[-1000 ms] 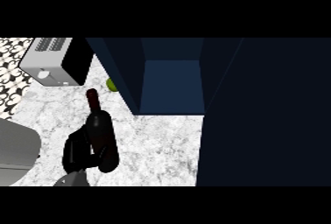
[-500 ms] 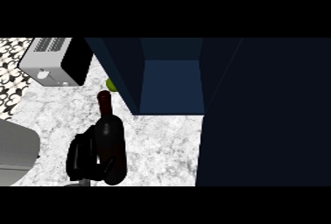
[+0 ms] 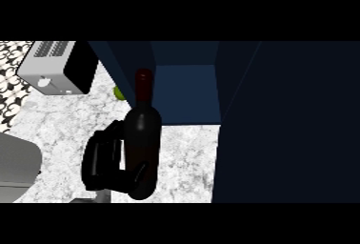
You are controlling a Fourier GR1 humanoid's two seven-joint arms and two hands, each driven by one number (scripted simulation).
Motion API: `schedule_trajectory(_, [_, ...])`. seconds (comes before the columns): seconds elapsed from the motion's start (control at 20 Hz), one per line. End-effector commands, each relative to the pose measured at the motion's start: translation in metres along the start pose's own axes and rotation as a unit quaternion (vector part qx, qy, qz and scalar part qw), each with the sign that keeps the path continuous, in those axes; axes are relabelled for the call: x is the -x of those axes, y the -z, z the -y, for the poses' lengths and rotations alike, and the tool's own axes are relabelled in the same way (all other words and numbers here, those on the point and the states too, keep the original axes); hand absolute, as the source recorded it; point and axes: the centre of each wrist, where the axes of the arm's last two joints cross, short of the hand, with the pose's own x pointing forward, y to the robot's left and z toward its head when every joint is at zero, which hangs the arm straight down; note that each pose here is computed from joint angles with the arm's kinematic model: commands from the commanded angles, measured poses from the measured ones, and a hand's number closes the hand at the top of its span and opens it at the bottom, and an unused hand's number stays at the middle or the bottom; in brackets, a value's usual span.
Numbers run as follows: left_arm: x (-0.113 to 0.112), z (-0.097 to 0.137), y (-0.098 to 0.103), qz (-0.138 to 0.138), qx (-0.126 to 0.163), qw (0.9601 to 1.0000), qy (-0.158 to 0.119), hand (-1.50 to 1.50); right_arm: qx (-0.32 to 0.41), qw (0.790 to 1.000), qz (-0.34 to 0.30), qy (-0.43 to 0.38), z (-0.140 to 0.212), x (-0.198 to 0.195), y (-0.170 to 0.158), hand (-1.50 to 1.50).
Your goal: Pick up the wine, place it into the cabinet and close the cabinet
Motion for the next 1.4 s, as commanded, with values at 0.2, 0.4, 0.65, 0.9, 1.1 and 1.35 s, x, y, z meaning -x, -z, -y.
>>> schedule_trajectory(0.2, [-0.034,0.058,0.03,-0.037,-0.013,0.9991,-0.012,1.5,-0.011,0.999,0.029,0.014,0.006,-0.026,-0.012,-1.5])
schedule_trajectory(0.4, [-0.023,0.069,0.049,-0.046,-0.028,0.9985,0.004,1.5,-0.017,0.999,0.036,0.015,0.0,-0.042,-0.027,-1.5])
schedule_trajectory(0.65, [-0.002,0.087,0.064,-0.048,-0.045,0.9971,0.038,1.5,-0.024,0.999,0.044,0.02,0.0,-0.04,-0.03,-1.5])
schedule_trajectory(0.9, [0.007,0.09,0.084,-0.057,-0.05,0.9954,0.058,1.5,-0.029,0.999,0.038,0.012,0.009,-0.041,-0.026,-1.5])
schedule_trajectory(1.1, [0.036,0.087,0.071,-0.071,-0.055,0.9935,0.07,1.5,-0.023,0.998,0.04,0.031,0.005,-0.03,-0.017,-1.5])
schedule_trajectory(1.35, [0.05,0.085,0.071,-0.078,-0.062,0.9928,0.066,1.5,-0.023,0.999,0.034,0.027,0.001,-0.04,-0.031,-1.5])
